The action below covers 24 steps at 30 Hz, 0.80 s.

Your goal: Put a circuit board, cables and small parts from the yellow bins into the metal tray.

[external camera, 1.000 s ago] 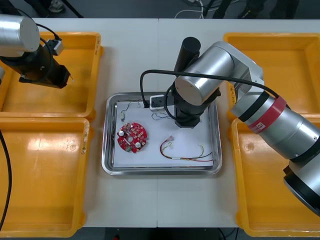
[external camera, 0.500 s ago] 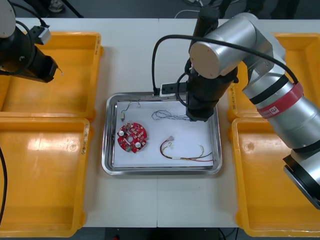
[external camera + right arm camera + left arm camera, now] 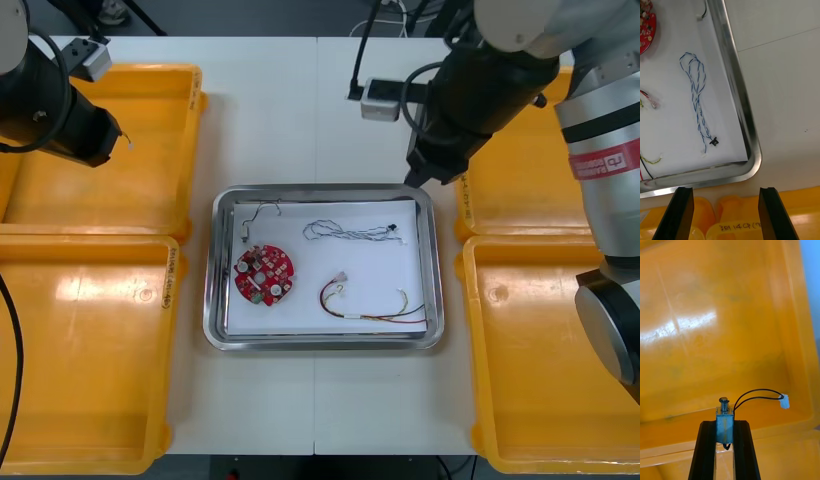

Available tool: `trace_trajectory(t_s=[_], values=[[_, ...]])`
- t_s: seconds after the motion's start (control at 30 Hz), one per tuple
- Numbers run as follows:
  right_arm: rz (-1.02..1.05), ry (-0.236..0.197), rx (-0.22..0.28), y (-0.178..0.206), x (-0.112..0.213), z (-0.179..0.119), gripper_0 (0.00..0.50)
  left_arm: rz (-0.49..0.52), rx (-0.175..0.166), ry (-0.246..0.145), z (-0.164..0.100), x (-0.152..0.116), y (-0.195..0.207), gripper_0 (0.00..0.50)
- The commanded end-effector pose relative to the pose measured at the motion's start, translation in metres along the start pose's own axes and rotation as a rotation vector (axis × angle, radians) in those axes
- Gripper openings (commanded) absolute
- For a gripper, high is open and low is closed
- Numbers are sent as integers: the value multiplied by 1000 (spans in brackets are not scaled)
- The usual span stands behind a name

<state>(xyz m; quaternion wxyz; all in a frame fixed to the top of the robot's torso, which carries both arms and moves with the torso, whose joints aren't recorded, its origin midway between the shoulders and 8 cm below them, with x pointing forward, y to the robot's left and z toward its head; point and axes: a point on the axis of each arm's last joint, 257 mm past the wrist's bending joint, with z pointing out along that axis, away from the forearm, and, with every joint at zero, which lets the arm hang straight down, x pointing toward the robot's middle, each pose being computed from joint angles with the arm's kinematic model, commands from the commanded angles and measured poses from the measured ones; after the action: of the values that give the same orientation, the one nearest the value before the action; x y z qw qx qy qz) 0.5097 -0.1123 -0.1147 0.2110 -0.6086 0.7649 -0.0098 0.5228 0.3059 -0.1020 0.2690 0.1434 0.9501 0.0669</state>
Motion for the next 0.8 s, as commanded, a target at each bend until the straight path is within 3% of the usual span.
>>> trace_trajectory(t_s=[0.03, 0.33, 0.8], values=[[86, -66, 122, -45, 8, -58, 500, -97, 21, -52, -10, -13, -27, 0], [278, -46, 214, -69, 66, -89, 500, -150, 56, -69, -8, -25, -82, 0], [636, -65, 368, -54, 136, -109, 500, -220, 105, -40, -6, -33, -163, 0]])
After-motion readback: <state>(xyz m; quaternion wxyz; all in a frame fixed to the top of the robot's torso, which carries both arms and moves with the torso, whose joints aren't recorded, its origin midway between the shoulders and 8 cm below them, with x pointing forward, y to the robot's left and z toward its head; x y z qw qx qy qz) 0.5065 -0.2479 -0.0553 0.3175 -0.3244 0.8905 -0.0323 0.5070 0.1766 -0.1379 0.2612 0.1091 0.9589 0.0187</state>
